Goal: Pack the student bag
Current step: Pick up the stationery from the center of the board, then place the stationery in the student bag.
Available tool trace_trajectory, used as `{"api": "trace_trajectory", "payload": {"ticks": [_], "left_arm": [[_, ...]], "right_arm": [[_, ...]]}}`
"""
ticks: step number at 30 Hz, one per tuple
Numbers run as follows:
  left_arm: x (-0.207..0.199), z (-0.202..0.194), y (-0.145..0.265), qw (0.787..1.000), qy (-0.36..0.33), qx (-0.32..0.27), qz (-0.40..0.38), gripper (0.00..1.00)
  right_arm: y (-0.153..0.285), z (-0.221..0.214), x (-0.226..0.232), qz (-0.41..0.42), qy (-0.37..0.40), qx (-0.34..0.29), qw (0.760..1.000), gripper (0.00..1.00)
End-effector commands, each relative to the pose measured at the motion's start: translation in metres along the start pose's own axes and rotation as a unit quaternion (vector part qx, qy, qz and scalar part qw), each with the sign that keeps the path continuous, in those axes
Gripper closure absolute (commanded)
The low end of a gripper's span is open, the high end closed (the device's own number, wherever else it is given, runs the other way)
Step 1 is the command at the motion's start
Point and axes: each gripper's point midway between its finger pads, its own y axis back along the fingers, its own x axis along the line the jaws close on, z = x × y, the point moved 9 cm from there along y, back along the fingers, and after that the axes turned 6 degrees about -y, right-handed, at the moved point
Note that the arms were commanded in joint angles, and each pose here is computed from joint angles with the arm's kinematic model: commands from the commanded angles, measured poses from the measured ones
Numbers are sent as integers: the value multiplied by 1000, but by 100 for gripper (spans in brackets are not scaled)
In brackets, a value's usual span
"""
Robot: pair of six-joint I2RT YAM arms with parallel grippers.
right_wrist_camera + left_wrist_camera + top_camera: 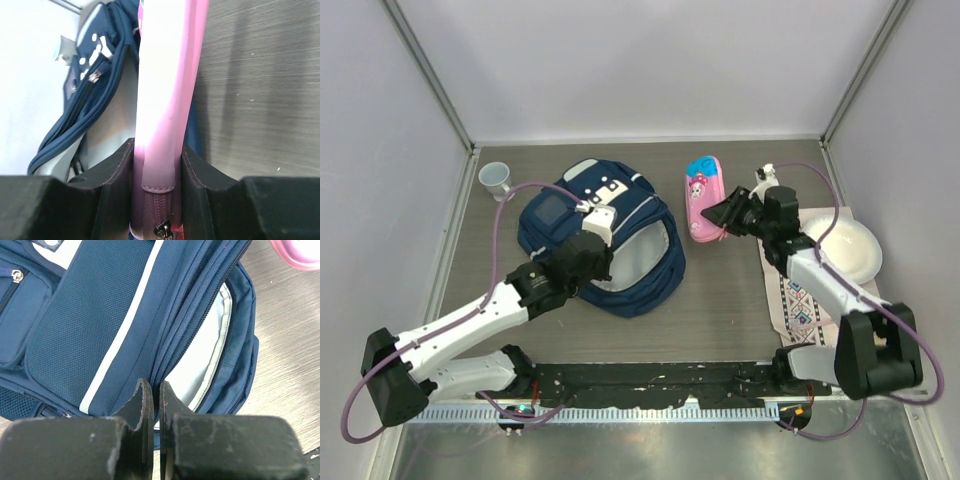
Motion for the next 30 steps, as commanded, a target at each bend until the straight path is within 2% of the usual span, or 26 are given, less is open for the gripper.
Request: {"api": "trace_trajectory", "payload": {"ticks": [1, 8, 12, 20, 24, 30], "left_arm": [[2, 35, 16, 994, 60, -86, 2, 100], [5, 49, 26, 990, 76, -121, 6, 100], [7, 53, 30, 987, 87, -135, 13, 100], [11, 62, 39, 981, 110, -161, 16, 100], [9, 64, 38, 981, 106, -165, 12, 100], [6, 62, 34, 982, 102, -156, 4, 100]], "right_arm": [[38, 1, 29, 50, -19, -34, 998, 99], [62, -14, 35, 49, -57, 2, 997, 99], [63, -27, 34, 61, -98, 52, 992, 99], [54, -54, 36, 98, -128, 139, 977, 99], [39, -71, 56, 146, -121, 184, 964, 99], [15, -89, 84, 194, -123, 210, 950, 99]]}}
